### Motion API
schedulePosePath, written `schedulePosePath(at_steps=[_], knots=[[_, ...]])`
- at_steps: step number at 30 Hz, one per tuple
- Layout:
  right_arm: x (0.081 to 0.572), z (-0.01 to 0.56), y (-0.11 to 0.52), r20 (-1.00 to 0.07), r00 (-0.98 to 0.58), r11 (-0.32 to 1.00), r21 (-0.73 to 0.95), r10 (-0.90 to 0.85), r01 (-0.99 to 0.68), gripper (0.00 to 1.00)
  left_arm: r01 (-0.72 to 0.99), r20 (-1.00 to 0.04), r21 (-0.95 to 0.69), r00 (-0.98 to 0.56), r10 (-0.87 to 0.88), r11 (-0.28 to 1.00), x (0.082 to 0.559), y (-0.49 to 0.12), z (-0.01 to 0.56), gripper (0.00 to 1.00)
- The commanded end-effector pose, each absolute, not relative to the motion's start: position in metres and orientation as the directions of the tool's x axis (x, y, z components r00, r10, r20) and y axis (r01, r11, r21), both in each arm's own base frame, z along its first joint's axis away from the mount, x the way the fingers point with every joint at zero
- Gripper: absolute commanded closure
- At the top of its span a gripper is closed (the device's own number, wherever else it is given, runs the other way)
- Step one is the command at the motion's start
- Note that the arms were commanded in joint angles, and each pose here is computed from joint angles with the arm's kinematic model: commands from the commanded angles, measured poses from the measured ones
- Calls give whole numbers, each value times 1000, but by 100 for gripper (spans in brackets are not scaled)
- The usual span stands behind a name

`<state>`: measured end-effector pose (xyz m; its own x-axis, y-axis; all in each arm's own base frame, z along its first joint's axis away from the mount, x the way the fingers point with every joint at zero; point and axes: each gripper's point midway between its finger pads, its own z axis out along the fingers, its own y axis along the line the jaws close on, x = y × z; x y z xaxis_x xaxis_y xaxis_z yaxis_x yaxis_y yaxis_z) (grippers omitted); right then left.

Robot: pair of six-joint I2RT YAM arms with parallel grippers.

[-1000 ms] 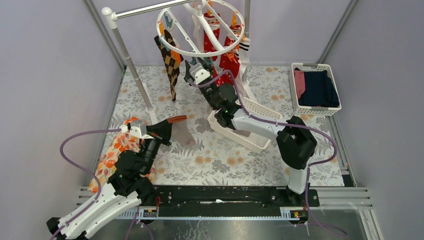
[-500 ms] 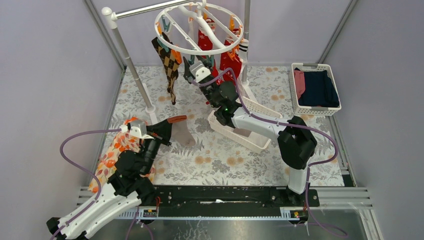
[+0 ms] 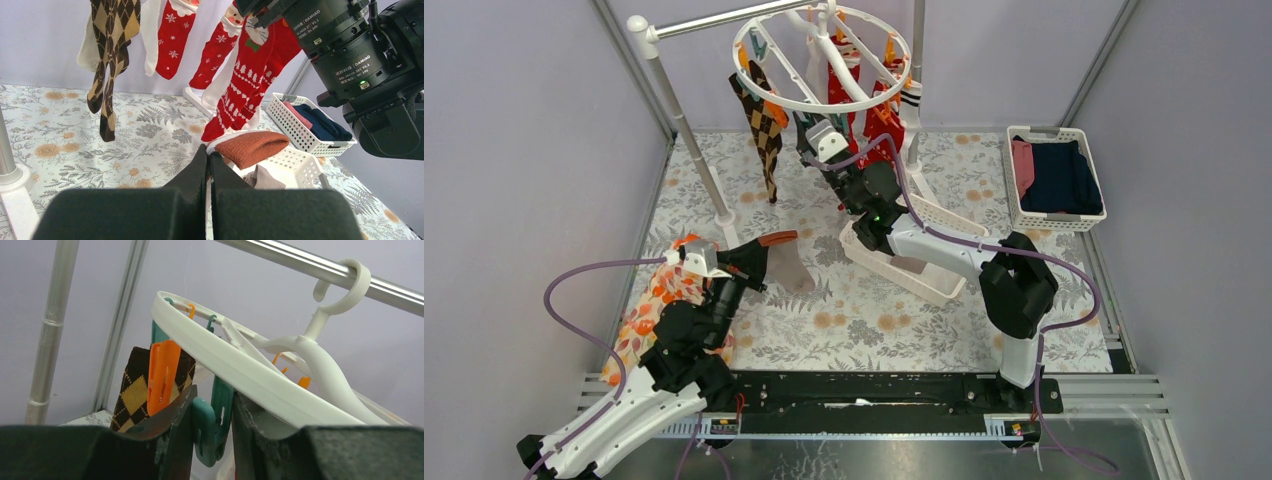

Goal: Clip the socks to the hanger
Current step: Open the clamp at the hanger.

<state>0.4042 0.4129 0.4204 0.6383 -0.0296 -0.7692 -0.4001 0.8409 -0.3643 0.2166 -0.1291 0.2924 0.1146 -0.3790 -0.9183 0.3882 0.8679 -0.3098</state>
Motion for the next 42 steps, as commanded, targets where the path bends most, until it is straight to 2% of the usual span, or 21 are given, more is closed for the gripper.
schedulePosePath(at_steps=[1, 8, 13, 15, 18, 27, 33, 42], knots=[[395, 459, 397, -740, 671, 867, -306, 43, -393, 70, 380, -920, -305, 120, -373, 873, 218, -128, 293, 100], [393, 461, 395, -765, 638, 853, -268, 94, -447, 84, 395, -921, -300, 119, -371, 869, 221, -135, 297, 100], [394, 464, 395, -799, 582, 819, -227, 153, -527, 84, 418, -921, -289, 125, -369, 861, 225, -144, 307, 100], [394, 464, 400, -813, 561, 797, -233, 154, -557, 79, 428, -920, -288, 126, -372, 857, 225, -147, 309, 100], [392, 464, 403, -820, 551, 773, -245, 158, -585, 62, 439, -918, -292, 121, -378, 850, 225, -150, 310, 100], [392, 461, 401, -830, 529, 710, -265, 175, -652, 45, 446, -915, -299, 116, -386, 844, 223, -149, 308, 100], [396, 461, 398, -831, 510, 676, -244, 224, -695, 44, 445, -917, -299, 112, -384, 844, 223, -149, 307, 100], [401, 467, 394, -813, 512, 698, -195, 278, -689, 44, 445, -917, -301, 109, -384, 844, 222, -148, 306, 100]])
